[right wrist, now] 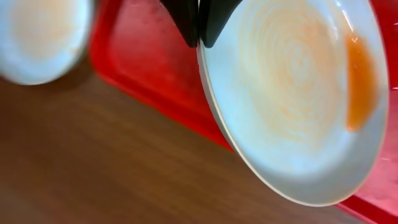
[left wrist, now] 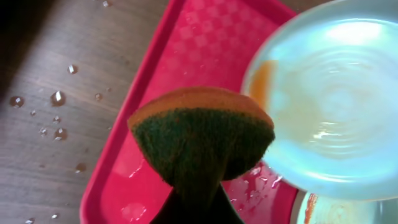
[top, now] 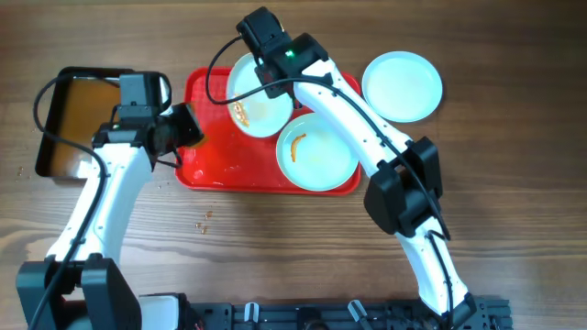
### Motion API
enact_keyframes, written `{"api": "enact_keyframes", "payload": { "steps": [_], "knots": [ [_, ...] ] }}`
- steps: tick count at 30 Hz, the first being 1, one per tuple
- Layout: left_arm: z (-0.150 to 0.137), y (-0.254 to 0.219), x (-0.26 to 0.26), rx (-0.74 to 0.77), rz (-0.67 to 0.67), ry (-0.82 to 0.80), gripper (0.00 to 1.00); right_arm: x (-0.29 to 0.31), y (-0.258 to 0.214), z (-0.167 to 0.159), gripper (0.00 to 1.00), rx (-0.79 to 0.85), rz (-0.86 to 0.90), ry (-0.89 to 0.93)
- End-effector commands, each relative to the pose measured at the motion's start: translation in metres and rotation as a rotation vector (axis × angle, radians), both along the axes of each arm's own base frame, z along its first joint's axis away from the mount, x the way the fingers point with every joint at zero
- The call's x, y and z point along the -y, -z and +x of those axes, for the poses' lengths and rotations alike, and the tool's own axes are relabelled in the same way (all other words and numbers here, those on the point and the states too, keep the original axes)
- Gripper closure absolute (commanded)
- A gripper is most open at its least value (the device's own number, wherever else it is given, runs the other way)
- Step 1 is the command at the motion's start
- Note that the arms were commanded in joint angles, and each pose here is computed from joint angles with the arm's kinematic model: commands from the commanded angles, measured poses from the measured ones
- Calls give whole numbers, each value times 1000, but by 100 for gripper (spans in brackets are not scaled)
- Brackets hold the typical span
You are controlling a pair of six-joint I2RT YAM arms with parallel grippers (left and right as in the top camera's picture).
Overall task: Clean dirty plates on tray and stack at the side
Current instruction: 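Lift the scrubbed plate with the right gripper and carry it right, then stack the held plate onto the cleaned plate right of the tray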
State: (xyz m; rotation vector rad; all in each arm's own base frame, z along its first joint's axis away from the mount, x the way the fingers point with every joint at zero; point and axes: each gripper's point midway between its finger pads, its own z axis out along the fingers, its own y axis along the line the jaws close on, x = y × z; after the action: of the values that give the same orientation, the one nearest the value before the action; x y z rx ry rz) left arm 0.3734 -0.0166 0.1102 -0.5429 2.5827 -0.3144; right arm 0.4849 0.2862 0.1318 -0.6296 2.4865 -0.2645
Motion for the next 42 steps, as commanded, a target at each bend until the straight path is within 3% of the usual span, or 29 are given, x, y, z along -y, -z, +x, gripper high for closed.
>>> {"api": "enact_keyframes", "payload": {
  "steps": [1, 7, 11, 20, 23, 28, 32, 37, 40, 41, 42],
  "knots": [
    [-3, 2, -3, -16, -28, -20, 96, 22, -74, 7, 96, 225, -239, -9],
    [-5, 4, -1, -30, -40, -13, 96, 6, -148, -6, 96, 476, -607, -54],
    [-9, 7, -1, -48, -40, -13, 96, -22, -170, -15, 96, 562, -640, -82],
    [-11, 8, -1, -59, -40, -13, 96, -22, -173, -17, 96, 580, -630, -53],
    [-11, 8, -1, -59, -35, -11, 96, -20, -167, -14, 96, 594, -508, 12],
    [-11, 8, -1, -58, -35, -11, 96, 2, -103, -11, 96, 330, -223, 39],
    [-9, 7, -1, -47, -35, -11, 96, 21, -61, -15, 96, -104, 269, -9],
    [-9, 7, -1, -47, -35, -11, 96, 89, -68, 12, 96, -272, 650, 92],
    [-7, 6, -1, -39, -35, -11, 96, 138, -68, 20, 96, -304, 734, 157],
    [-6, 5, -1, -37, -36, -11, 96, 141, -66, 17, 94, -324, 747, 150],
    [-6, 5, -1, -35, -35, -11, 96, 139, -64, 13, 80, -351, 756, 124]
  ]
}}
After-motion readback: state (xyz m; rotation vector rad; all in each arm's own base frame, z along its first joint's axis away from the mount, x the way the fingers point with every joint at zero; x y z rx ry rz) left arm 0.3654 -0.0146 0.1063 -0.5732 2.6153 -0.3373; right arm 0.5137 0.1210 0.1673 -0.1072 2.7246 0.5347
